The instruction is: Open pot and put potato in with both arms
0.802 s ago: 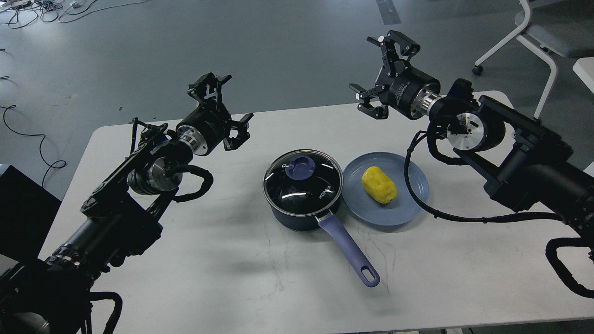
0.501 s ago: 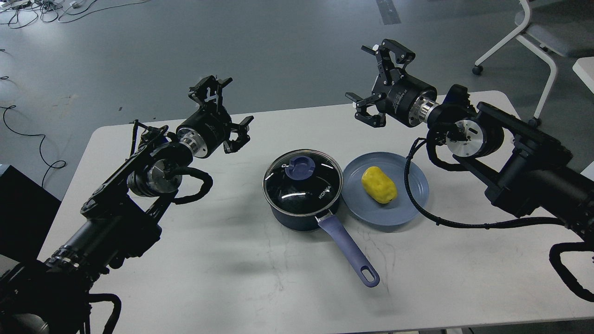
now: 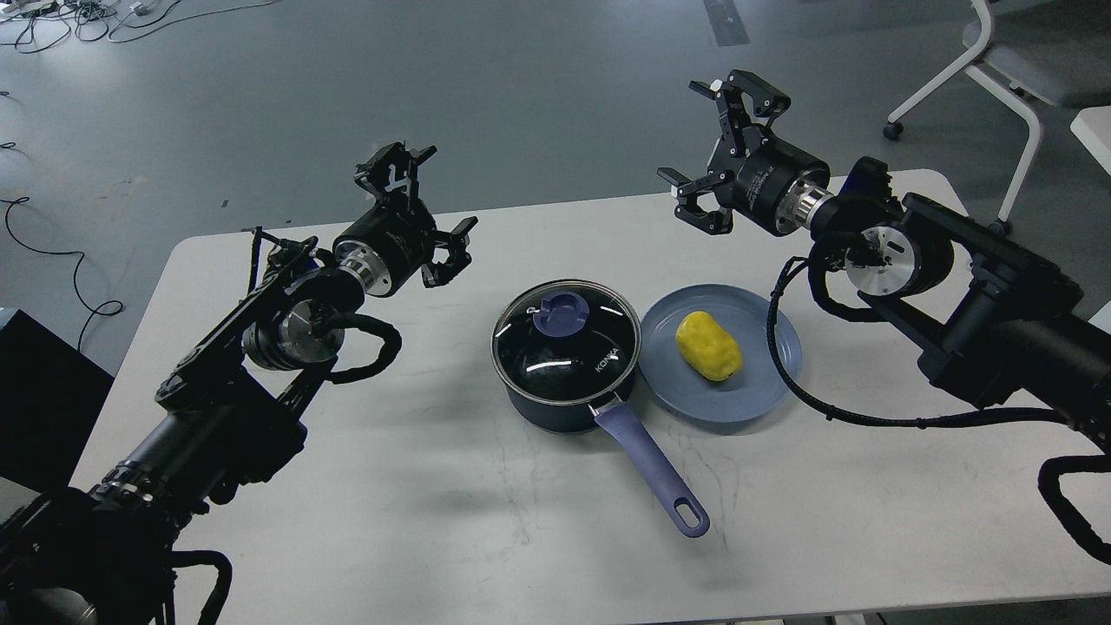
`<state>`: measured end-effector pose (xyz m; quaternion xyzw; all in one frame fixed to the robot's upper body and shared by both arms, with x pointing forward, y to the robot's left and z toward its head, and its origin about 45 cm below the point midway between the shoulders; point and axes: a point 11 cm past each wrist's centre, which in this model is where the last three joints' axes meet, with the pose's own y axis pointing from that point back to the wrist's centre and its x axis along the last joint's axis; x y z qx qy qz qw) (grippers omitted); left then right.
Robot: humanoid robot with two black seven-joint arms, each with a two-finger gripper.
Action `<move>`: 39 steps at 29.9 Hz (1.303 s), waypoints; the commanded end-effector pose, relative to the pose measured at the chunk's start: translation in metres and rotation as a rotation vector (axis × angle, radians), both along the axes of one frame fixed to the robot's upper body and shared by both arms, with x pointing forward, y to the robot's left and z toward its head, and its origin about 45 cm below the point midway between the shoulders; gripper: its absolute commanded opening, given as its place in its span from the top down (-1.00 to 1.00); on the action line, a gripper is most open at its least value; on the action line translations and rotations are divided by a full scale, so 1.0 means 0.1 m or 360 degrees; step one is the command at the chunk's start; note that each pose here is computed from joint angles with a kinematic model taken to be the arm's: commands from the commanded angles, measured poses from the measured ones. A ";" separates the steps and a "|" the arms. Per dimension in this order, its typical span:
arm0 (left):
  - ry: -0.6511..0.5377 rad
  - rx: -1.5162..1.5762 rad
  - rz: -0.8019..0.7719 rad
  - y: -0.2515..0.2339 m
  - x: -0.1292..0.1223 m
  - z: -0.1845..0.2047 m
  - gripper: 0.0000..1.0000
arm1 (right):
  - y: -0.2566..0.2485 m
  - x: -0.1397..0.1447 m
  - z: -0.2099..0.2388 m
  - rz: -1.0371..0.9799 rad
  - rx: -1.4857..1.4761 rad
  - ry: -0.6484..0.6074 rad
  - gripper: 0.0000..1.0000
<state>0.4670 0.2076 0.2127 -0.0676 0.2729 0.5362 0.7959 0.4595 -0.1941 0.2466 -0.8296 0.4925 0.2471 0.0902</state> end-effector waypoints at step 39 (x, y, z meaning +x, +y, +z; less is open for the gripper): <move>-0.0315 0.0848 -0.0001 -0.05 -0.10 0.08 -0.96 | -0.69 -0.12 0.07 -0.0130 0.0022 -0.0127 -1.00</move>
